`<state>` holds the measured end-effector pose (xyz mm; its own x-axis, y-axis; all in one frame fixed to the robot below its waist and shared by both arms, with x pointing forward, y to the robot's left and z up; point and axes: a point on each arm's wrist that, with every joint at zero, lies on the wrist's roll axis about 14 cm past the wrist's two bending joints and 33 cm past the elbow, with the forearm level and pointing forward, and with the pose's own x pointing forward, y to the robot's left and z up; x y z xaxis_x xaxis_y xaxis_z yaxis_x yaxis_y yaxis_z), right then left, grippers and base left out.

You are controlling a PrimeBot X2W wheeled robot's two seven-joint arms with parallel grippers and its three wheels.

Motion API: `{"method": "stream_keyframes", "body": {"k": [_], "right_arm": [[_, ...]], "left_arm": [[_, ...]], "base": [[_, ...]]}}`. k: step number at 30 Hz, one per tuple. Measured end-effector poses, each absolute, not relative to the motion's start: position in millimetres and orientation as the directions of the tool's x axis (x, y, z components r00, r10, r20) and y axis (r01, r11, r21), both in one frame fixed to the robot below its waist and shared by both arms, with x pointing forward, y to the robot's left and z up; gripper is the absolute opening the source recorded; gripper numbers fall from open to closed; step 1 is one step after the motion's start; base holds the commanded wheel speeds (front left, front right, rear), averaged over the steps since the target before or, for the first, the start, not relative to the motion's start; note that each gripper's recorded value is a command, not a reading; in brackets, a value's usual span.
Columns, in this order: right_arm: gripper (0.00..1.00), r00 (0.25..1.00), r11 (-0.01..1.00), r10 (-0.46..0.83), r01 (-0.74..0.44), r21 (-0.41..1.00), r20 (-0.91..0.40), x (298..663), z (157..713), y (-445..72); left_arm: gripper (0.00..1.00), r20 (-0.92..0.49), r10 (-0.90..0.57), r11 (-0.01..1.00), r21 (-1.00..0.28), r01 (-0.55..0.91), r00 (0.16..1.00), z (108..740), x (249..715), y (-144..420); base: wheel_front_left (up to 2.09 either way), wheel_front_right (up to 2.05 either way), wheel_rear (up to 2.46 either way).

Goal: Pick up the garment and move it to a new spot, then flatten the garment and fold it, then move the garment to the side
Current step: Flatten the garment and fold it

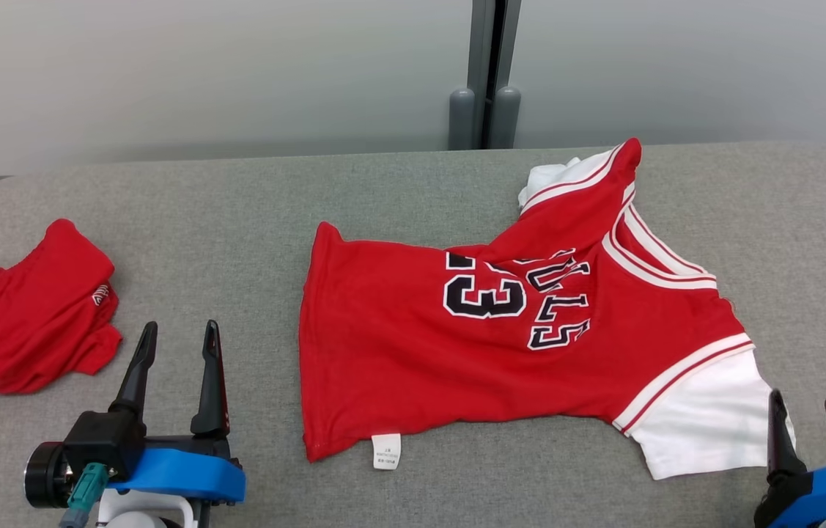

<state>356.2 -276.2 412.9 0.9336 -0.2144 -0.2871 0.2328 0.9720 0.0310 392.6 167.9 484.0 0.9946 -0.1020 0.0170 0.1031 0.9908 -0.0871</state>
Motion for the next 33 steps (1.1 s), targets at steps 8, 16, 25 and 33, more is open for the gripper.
{"method": "stream_keyframes", "body": {"k": [8,16,25,33], "right_arm": [[1.00,0.987,0.988,-0.151,0.153,0.024,-0.051,376.3,477.8,-253.9],[1.00,0.998,0.999,-0.033,0.031,0.025,0.058,372.7,510.5,-214.3],[1.00,0.998,0.999,0.015,-0.017,0.040,0.061,361.9,512.4,-197.5],[1.00,0.999,0.999,0.011,-0.012,0.047,0.035,359.2,507.0,-198.9]], "left_arm": [[1.00,0.014,-0.115,0.990,-0.085,0.116,0.993,483.6,388.5,163.6],[1.00,-0.001,-0.118,0.990,-0.074,0.118,0.993,479.9,381.9,163.0],[1.00,-0.015,-0.087,0.995,-0.050,0.086,0.996,476.0,374.3,171.5],[1.00,-0.021,-0.089,0.995,-0.046,0.088,0.996,474.1,371.7,171.8]], "base": [[0.00,0.00,0.00],[0.00,0.00,0.00],[0.00,0.00,0.00],[0.00,0.00,0.00]]}}
